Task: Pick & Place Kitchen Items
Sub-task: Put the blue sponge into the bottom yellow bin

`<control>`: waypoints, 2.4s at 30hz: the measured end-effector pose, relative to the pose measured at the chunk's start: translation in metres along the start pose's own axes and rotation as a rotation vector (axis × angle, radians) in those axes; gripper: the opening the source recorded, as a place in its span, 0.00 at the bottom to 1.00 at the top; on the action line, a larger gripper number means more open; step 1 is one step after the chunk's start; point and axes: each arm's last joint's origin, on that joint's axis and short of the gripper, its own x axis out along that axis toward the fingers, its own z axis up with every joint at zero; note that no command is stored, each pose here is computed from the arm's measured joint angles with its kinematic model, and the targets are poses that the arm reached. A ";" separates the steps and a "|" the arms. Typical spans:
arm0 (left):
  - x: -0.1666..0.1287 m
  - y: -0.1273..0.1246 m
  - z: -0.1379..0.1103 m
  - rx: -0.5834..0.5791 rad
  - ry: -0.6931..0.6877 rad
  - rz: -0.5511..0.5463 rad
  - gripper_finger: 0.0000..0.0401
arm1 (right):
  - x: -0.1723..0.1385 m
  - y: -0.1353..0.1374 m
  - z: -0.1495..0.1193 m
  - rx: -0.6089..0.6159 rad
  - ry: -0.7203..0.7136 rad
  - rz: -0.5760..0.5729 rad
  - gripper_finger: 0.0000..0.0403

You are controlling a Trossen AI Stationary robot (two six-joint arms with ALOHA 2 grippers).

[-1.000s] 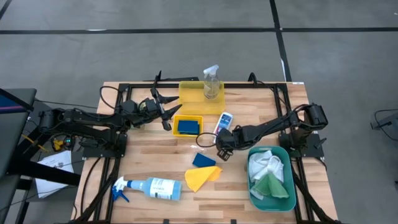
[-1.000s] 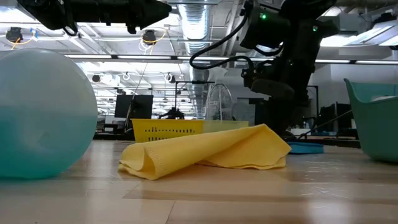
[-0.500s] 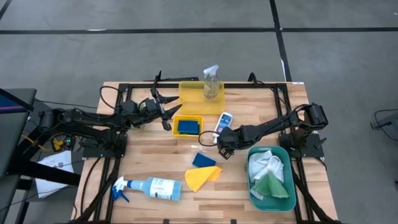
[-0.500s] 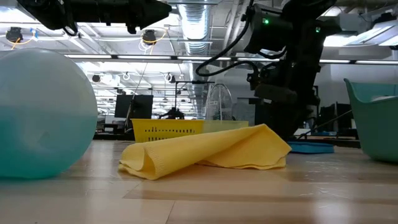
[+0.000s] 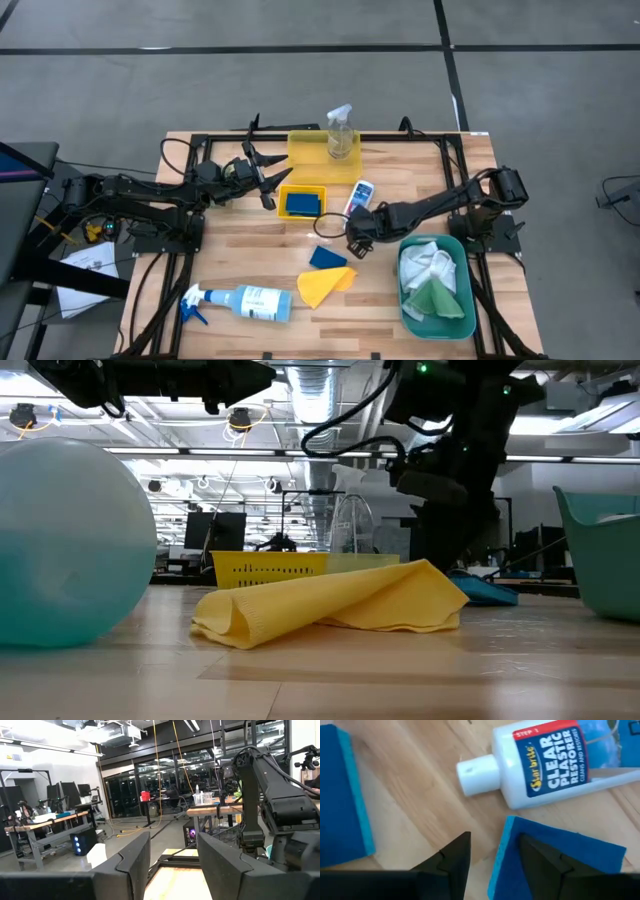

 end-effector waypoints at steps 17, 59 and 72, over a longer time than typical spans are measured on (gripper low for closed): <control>0.000 0.000 0.000 0.000 0.000 0.000 0.40 | -0.013 0.007 0.008 -0.041 -0.058 -0.039 0.39; 0.000 0.000 0.000 0.000 0.000 0.000 0.40 | -0.035 0.037 -0.012 -0.122 -0.029 -0.061 0.39; 0.000 0.000 0.000 -0.003 -0.003 0.001 0.40 | -0.006 0.064 -0.043 -0.145 0.059 -0.064 0.39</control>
